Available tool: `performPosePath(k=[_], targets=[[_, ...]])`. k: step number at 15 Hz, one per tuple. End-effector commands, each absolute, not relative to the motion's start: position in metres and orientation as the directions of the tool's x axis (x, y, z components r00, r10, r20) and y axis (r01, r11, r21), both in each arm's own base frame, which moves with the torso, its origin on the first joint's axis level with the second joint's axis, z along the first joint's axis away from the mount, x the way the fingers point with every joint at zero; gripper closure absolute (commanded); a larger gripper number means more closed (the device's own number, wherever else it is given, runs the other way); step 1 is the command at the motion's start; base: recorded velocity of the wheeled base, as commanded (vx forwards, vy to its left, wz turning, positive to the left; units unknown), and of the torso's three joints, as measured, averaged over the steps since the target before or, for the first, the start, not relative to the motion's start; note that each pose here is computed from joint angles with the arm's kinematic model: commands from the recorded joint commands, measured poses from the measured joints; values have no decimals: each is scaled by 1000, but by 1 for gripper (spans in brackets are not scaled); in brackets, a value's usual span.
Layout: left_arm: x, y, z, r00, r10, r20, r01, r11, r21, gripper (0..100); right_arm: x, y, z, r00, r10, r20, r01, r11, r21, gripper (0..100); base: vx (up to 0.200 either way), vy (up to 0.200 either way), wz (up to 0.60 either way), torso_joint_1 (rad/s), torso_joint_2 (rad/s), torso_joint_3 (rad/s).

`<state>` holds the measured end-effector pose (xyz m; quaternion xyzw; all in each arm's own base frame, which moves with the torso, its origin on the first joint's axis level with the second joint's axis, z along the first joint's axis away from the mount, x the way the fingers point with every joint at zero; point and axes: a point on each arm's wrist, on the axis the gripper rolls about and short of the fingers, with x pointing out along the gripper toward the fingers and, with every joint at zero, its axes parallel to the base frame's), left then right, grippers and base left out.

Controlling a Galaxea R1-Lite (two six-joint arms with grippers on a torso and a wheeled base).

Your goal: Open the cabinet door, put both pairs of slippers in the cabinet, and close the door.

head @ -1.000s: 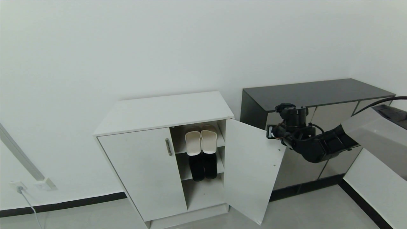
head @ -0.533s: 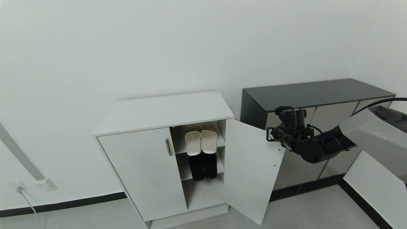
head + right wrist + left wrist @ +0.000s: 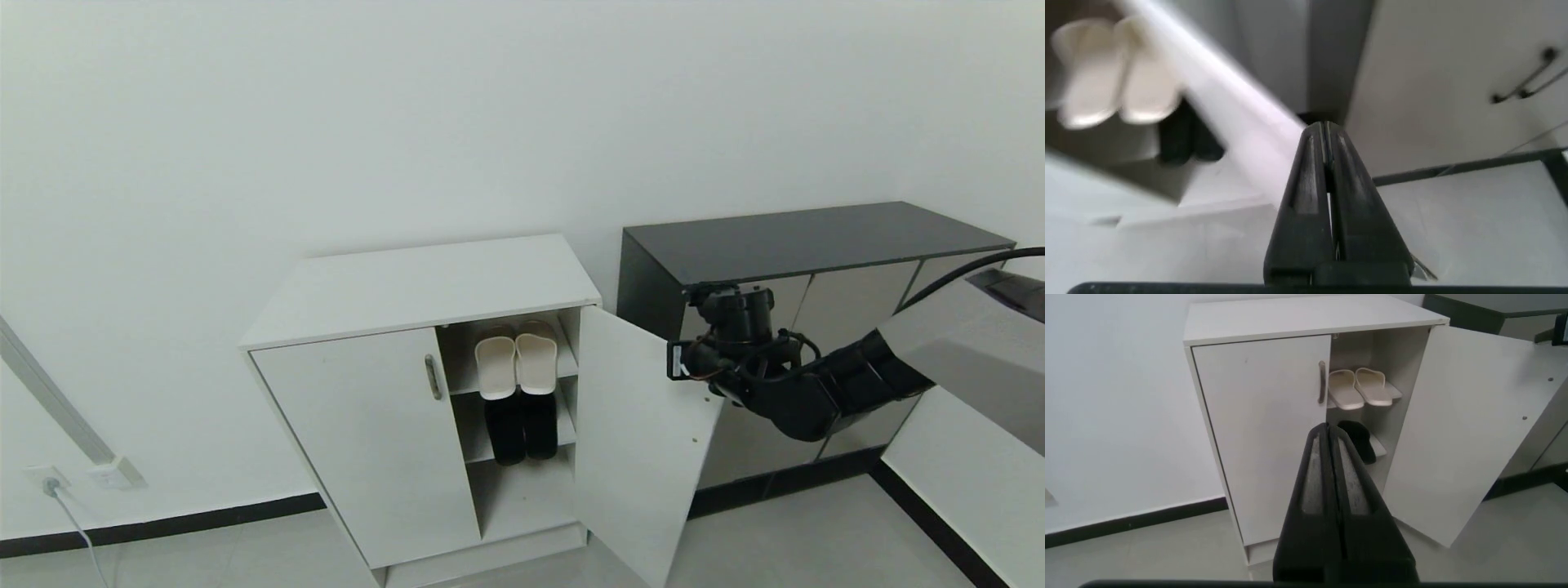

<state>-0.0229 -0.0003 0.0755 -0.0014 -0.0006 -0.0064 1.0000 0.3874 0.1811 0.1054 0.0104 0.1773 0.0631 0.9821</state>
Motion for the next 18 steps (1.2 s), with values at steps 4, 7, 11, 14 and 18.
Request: performPosePath(k=[4, 7, 11, 14, 18], targets=[[-23, 0, 75, 1000, -12, 0, 12, 1000, -3, 100, 343, 201, 132, 921, 217, -323, -209, 976, 58, 100, 0, 0, 0, 0, 0, 0], [-23, 0, 75, 1000, -12, 0, 12, 1000, -3, 100, 352, 196, 117, 916, 188, -355, -184, 982, 46, 100, 0, 0, 0, 0, 0, 0], [-23, 0, 75, 1000, -12, 0, 12, 1000, -3, 100, 361, 195, 87, 894, 164, -418, -171, 985, 23, 100, 0, 0, 0, 0, 0, 0], [-23, 0, 75, 1000, -12, 0, 12, 1000, -3, 100, 347, 216, 88, 881, 220, -418, -231, 973, 26, 100, 0, 0, 0, 0, 0, 0], [-23, 0, 75, 1000, -12, 0, 12, 1000, -3, 100, 318, 249, 105, 864, 328, -383, -326, 943, 73, 100, 0, 0, 0, 0, 0, 0]])
